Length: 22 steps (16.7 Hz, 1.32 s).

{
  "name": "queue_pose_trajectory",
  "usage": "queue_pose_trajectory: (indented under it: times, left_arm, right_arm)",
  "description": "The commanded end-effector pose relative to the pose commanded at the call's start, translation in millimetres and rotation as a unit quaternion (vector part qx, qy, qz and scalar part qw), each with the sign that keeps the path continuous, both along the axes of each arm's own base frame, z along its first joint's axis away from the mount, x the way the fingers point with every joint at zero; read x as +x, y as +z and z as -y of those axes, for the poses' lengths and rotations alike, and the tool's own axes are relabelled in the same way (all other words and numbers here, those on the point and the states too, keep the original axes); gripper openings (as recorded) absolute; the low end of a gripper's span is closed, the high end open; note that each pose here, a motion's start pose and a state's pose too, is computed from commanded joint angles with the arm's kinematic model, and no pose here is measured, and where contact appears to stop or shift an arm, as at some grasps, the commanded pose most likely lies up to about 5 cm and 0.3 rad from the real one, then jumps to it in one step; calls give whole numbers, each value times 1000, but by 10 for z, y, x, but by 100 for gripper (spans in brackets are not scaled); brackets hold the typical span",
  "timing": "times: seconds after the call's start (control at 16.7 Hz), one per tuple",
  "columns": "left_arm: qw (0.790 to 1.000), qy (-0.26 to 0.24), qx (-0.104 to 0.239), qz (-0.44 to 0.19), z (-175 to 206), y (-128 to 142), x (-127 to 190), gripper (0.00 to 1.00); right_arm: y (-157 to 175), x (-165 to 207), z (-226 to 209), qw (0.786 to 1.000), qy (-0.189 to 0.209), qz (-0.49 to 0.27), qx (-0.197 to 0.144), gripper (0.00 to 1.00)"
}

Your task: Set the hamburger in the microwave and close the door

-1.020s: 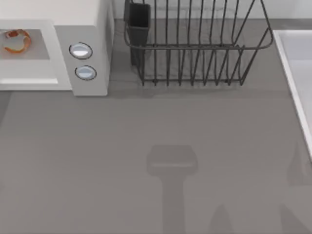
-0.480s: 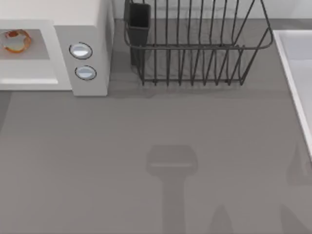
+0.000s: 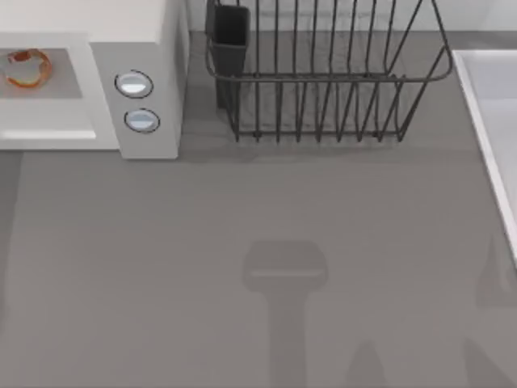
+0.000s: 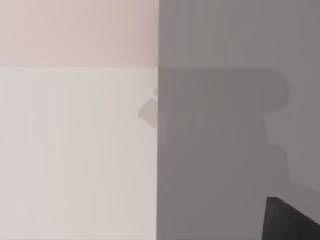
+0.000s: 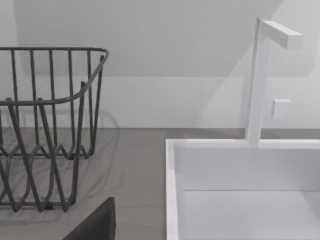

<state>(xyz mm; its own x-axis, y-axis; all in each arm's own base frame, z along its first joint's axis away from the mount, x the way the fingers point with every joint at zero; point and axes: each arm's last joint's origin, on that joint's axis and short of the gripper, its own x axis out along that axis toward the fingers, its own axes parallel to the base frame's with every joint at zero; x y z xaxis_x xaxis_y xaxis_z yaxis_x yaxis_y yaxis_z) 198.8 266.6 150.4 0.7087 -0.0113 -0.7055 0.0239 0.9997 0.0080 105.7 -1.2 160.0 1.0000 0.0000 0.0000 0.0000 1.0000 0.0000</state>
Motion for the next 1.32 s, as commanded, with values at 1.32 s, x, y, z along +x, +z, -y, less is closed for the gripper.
queue_pose_trajectory:
  times: [1.32]
  left_arm:
    - [1000, -2, -6, -2, 1479, -21, -47, 0]
  right_arm:
    - [0, 0, 0, 1000, 0, 0, 0, 100]
